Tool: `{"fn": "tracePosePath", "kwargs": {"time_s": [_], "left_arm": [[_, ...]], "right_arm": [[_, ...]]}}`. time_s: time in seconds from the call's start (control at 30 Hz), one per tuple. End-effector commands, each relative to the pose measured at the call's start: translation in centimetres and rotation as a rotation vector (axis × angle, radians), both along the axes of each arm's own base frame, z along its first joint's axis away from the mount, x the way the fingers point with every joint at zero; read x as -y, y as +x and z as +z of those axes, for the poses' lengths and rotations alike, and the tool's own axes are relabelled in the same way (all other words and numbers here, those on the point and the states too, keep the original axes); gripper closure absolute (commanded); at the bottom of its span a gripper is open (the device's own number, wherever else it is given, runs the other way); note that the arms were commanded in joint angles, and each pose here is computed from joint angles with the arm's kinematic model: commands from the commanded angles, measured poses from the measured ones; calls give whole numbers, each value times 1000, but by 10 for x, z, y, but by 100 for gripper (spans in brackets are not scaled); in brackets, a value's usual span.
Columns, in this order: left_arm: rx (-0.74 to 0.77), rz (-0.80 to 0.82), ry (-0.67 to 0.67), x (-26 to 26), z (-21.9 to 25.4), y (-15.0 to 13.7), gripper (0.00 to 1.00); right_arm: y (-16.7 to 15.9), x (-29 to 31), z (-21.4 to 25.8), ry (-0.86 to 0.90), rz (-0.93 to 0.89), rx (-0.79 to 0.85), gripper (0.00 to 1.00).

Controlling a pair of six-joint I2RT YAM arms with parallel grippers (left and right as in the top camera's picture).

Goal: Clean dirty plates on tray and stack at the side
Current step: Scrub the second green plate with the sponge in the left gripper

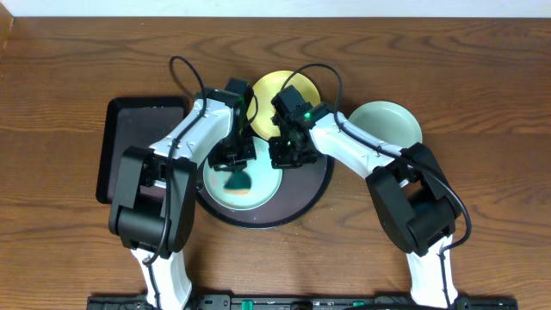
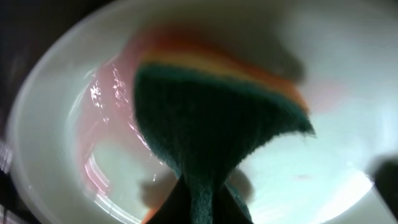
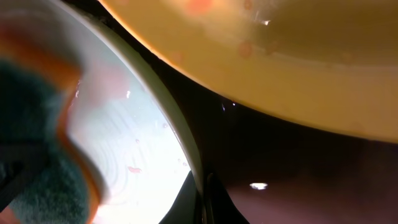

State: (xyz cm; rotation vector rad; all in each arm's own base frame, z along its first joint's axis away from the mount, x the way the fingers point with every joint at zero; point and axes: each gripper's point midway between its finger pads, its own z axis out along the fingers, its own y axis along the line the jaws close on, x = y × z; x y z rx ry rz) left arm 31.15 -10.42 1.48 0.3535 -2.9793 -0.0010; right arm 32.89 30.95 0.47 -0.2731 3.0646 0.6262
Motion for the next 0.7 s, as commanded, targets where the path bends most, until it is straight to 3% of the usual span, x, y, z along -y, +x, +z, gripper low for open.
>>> {"fn": "tracePosePath", "kwargs": {"time_s": [0.0, 0.13, 0.27, 0.43, 0.57, 0.67], "left_arm": [[-134, 376, 171, -19, -15, -32, 93], [-197, 388, 84, 0, -13, -41, 93], [-177, 378, 77, 4, -15, -38, 93], [-54, 292, -2, 15, -22, -7, 93], [62, 80, -75, 24, -25, 19, 92], [116, 7, -84, 23, -25, 31, 93]], "right_arm": [[1, -2, -13, -8, -7, -20, 99], [1, -2, -13, -8, -6, -19, 99], [1, -2, -13, -8, -6, -19, 99], [1, -2, -13, -8, -3, -18, 99], [1, -2, -13, -8, -3, -18, 99], [1, -2, -13, -7, -3, -18, 99]]}}
